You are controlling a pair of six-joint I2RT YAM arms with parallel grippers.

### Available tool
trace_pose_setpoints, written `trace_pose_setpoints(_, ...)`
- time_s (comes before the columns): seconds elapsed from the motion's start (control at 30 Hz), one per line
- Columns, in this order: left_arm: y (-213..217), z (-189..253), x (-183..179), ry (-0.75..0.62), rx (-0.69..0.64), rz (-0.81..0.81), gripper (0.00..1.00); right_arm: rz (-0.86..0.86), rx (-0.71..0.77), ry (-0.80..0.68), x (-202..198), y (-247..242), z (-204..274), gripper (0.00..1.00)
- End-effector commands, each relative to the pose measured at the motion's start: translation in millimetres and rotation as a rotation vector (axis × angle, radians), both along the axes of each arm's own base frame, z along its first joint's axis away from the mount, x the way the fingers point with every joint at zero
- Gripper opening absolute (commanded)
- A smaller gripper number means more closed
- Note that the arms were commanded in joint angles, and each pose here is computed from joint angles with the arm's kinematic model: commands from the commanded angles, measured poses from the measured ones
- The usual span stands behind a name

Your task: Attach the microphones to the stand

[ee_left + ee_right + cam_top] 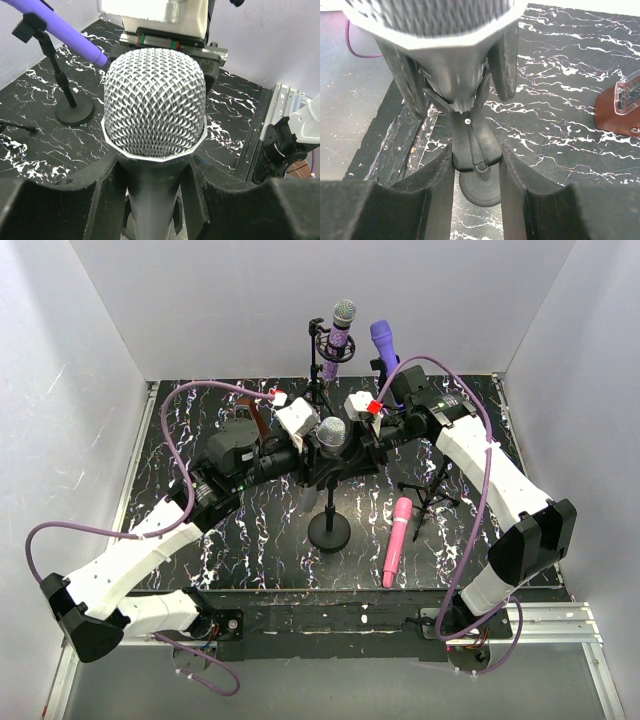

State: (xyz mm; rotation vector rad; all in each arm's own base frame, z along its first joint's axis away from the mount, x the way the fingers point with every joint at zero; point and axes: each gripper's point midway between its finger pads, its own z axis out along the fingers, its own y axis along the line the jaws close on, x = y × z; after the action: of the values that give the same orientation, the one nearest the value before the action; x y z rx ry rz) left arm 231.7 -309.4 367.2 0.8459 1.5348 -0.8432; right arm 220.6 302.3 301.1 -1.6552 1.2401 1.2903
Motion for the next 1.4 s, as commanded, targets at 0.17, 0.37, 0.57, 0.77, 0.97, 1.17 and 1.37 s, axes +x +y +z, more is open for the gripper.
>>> trace_pose_setpoints(0.17,5,5,3,-0.028,-0.091,0.051,0.0,0.01,0.046,0.04,-13,0,17,0.2)
trace_pose_setpoints(0.37,17,13,-1,-0.049,-0.158,0.087,0.0,0.005,0.058,0.08,-17,1,20,0.57)
trace_pose_setpoints(0.57,24,19,-3,-0.075,-0.249,0.116,0.0,0.002,0.065,0.102,-21,0,22,0.68)
trace_pose_setpoints(0.77,24,18,-2,-0.095,-0.292,0.116,0.0,-0.004,0.063,0.11,-21,-1,20,0.73)
trace_pose_setpoints(0.97,20,17,-4,-0.118,-0.293,0.088,0.0,0.002,0.062,0.078,-14,2,19,0.74)
trace_pose_setpoints(1.17,19,20,-6,-0.173,-0.312,0.067,0.0,0.043,0.07,0.071,-7,7,20,0.73)
trace_pose_setpoints(1.37,18,16,-5,-0.179,-0.312,0.069,0.0,0.056,0.064,0.084,-6,9,17,0.64)
